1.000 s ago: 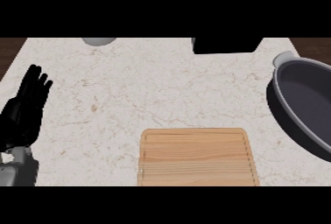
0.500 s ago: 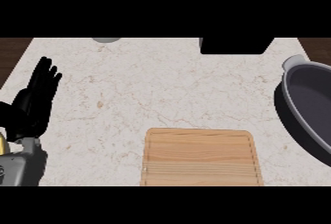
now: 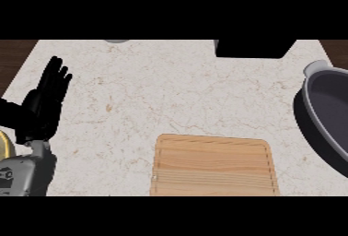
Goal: Pick the pear from the cutting board and place it in the pot
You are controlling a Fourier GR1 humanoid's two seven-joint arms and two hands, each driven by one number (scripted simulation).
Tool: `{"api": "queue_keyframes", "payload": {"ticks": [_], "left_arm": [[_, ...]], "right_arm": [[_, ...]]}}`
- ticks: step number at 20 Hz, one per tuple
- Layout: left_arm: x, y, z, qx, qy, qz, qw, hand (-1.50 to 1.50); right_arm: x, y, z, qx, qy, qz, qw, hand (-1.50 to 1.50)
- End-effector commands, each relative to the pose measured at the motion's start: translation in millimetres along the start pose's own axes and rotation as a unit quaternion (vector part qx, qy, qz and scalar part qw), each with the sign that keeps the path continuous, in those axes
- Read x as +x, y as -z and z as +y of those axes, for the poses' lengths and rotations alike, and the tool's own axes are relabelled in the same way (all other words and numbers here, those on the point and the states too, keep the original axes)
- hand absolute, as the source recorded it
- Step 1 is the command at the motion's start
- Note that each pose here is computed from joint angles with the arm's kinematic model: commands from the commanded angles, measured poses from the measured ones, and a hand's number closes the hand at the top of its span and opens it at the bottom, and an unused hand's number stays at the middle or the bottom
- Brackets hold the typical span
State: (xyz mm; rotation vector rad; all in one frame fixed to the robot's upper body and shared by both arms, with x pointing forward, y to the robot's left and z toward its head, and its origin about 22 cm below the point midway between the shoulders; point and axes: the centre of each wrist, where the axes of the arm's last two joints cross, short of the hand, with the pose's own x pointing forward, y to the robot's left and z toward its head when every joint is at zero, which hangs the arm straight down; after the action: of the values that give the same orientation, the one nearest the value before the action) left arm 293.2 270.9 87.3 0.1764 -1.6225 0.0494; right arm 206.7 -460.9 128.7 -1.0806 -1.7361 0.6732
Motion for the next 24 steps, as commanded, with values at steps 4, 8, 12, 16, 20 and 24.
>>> {"api": "queue_keyframes", "payload": {"ticks": [4,8,12,16,20,24], "left_arm": [[3.9,14.5,2.7,-0.006,0.003,-0.004,1.0000,0.00],[0.7,-1.2,-1.1,0.007,-0.001,-0.001,1.0000,0.00],[3.6,3.8,2.2,-0.001,-0.001,-0.005,1.0000,0.00],[-7.0,-18.9,7.4,0.010,-0.004,-0.001,0.9999,0.00],[-8.4,-12.7,-1.7,0.006,-0.003,0.007,1.0000,0.00],[-4.0,-13.4,10.7,0.002,0.001,0.003,1.0000,0.00]], "right_arm": [[-36.7,36.7,66.2,0.032,-0.044,0.000,0.999,1.50],[-50.5,47.2,68.1,0.079,0.022,0.066,0.994,1.50],[-63.8,34.2,113.3,0.125,0.079,0.069,0.987,-1.50],[-68.7,45.1,108.9,0.165,0.160,0.060,0.971,-1.50],[-69.5,52.8,112.5,0.097,0.289,0.032,0.952,-1.50],[-89.4,53.0,81.9,0.052,0.352,0.052,0.933,-1.50]]}}
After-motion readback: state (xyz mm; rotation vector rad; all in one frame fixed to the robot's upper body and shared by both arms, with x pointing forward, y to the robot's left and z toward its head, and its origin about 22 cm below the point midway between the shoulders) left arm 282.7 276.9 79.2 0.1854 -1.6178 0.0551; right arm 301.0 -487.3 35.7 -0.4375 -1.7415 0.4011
